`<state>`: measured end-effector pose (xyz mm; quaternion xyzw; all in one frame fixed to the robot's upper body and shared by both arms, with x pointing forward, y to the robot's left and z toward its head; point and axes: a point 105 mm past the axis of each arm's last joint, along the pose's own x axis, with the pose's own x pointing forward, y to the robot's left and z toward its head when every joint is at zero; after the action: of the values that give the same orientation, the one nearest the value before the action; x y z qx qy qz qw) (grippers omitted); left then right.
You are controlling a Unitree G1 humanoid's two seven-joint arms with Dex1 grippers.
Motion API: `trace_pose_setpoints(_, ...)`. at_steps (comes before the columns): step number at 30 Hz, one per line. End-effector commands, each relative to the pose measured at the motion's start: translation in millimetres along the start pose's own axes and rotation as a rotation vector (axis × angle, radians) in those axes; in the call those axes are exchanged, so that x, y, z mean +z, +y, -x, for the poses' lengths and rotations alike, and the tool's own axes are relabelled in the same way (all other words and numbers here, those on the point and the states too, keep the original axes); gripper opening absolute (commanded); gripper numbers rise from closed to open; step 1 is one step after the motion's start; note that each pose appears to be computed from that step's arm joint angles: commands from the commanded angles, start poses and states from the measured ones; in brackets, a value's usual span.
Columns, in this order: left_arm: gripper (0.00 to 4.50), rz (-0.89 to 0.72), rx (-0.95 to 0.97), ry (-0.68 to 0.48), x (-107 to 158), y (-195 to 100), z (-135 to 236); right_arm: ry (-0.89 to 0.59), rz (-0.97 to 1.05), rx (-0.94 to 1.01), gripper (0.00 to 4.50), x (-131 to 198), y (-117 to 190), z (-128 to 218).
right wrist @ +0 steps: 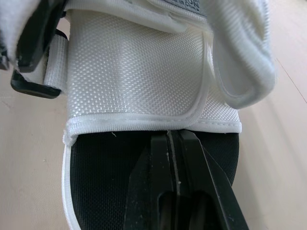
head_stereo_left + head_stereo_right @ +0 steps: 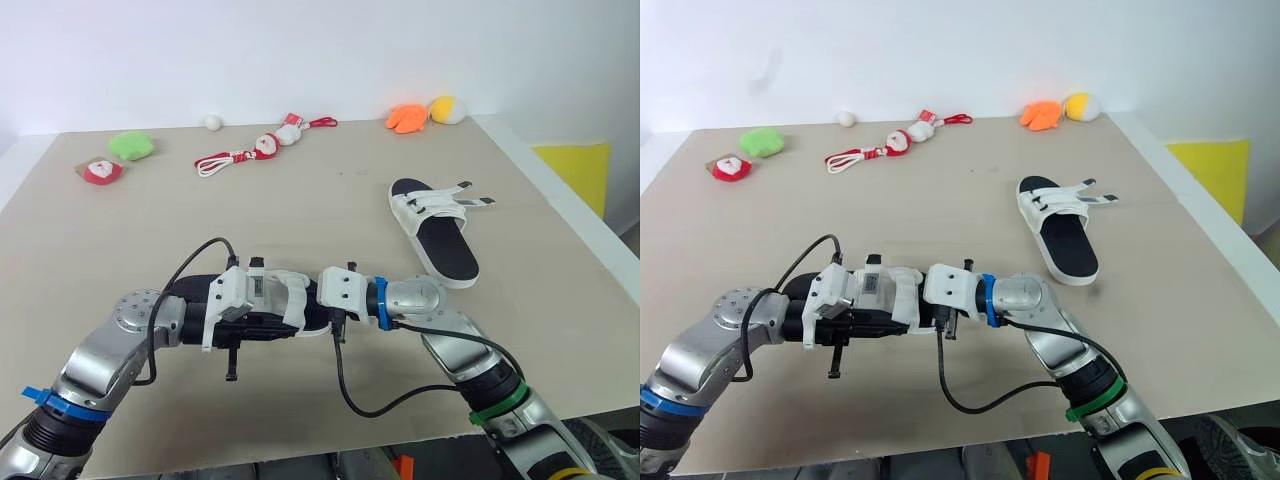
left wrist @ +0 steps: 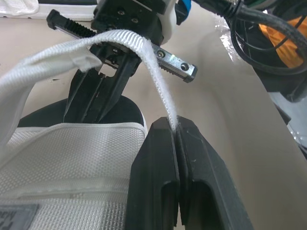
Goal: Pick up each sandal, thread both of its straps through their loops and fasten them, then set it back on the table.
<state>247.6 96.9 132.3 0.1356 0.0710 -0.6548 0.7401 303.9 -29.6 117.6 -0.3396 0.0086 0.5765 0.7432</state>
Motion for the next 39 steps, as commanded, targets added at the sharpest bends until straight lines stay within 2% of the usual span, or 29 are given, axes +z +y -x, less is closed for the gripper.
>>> trace_pose_setpoints(1, 0.06, 0.008, -0.020, 0.133, -32, -7, 2, 0.047, -0.044, 0.030, 0.00, -15, 9, -3)
trace_pose_setpoints(4, 0.06, -0.034, 0.025, 0.168, -42, 1, 4, 0.047, -0.043, 0.031, 0.00, -15, 10, -3)
trace_pose_setpoints(9, 0.06, 0.007, 0.049, 0.076, -25, 4, 2, 0.046, -0.043, 0.036, 0.00, -15, 11, -2)
trace_pose_setpoints(12, 0.89, 0.042, 0.036, 0.041, -13, 0, 6, 0.046, -0.043, 0.039, 0.00, -14, 12, -3)
trace_pose_setpoints(13, 1.44, 0.048, 0.038, 0.029, -9, -1, 7, 0.046, -0.043, 0.040, 0.00, -14, 12, -3)
trace_pose_setpoints(14, 1.78, 0.052, 0.046, 0.014, -5, -1, 8, 0.045, -0.043, 0.040, 0.00, -14, 11, -3)
trace_pose_setpoints(15, 2.33, 0.047, 0.064, 0.001, 0, 1, 10, 0.046, -0.043, 0.040, 0.00, -14, 11, -3)
trace_pose_setpoints(17, 3.16, 0.047, 0.080, -0.009, 6, 0, 13, 0.046, -0.044, 0.040, 0.00, -15, 12, -3)
trace_pose_setpoints(18, 3.66, 0.048, 0.090, -0.016, 8, 0, 14, 0.047, -0.045, 0.041, 0.00, -15, 12, -3)
trace_pose_setpoints(19, 4.35, 0.054, 0.099, -0.025, 11, -1, 17, 0.047, -0.045, 0.041, 0.00, -15, 12, -3)
trace_pose_setpoints(23, 4.35, 0.077, 0.147, -0.035, 17, -5, 30, 0.051, -0.048, 0.037, 0.00, -16, 12, -1)
trace_pose_setpoints(29, 4.35, 0.237, 0.158, 0.021, -2, -30, 53, 0.053, -0.052, 0.038, 0.00, -17, 13, 0)
trace_pose_setpoints(32, 4.35, 0.311, 0.122, 0.047, -17, -46, 51, 0.050, -0.052, 0.042, 0.00, -16, 14, -2)
trace_pose_setpoints(35, 4.35, 0.324, 0.134, 0.054, -27, -50, 43, 0.047, -0.051, 0.047, 0.00, -15, 14, -3)
trace_pose_setpoints(39, 4.35, 0.315, 0.165, 0.012, -22, -46, 40, 0.048, -0.049, 0.045, 0.00, -15, 13, -2)
